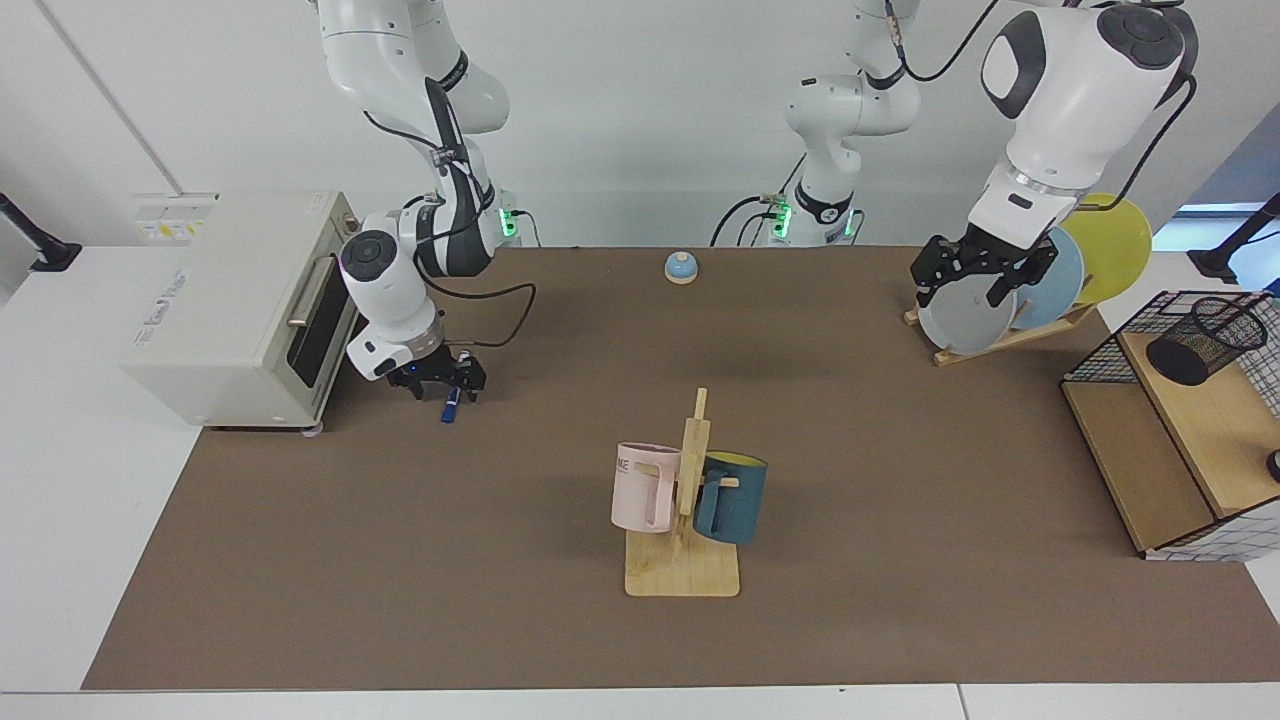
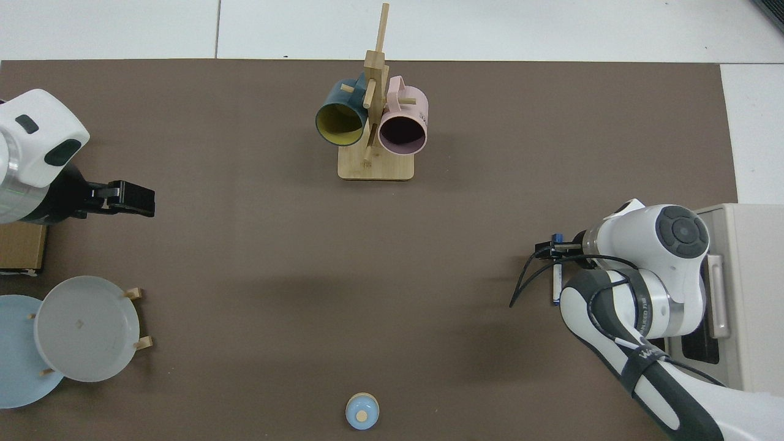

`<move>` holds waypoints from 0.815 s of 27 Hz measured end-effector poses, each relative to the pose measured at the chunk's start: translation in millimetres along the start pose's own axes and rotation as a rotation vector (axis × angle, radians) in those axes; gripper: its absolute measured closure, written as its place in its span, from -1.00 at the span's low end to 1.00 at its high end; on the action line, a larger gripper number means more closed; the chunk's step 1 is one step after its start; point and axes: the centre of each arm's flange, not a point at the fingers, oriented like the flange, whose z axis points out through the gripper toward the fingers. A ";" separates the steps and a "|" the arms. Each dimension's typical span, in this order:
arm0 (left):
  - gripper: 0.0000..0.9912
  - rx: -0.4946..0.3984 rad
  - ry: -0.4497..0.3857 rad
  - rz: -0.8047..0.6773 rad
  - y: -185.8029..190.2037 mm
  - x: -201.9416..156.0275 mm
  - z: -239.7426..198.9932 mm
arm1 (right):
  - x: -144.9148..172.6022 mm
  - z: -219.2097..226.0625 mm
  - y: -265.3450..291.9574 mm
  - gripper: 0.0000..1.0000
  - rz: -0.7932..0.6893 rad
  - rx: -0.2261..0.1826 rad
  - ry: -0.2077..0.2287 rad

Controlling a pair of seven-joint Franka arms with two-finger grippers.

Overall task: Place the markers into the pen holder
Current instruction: 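Close the right gripper around the white marker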

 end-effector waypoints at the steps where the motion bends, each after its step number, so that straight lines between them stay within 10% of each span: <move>1: -1.00 0.000 0.000 0.000 0.0 0.0 0.0 | 0.1 0.0 0.3 -1.00 0.000 0.000 0.000; 14: -1.00 0.000 0.000 0.000 0.0 0.0 0.0 | 0.3 0.0 1.6 -0.87 0.003 0.000 0.000; 22: -1.00 0.000 0.000 0.000 0.0 0.0 0.0 | 0.8 -0.6 2.5 0.08 0.005 0.000 0.001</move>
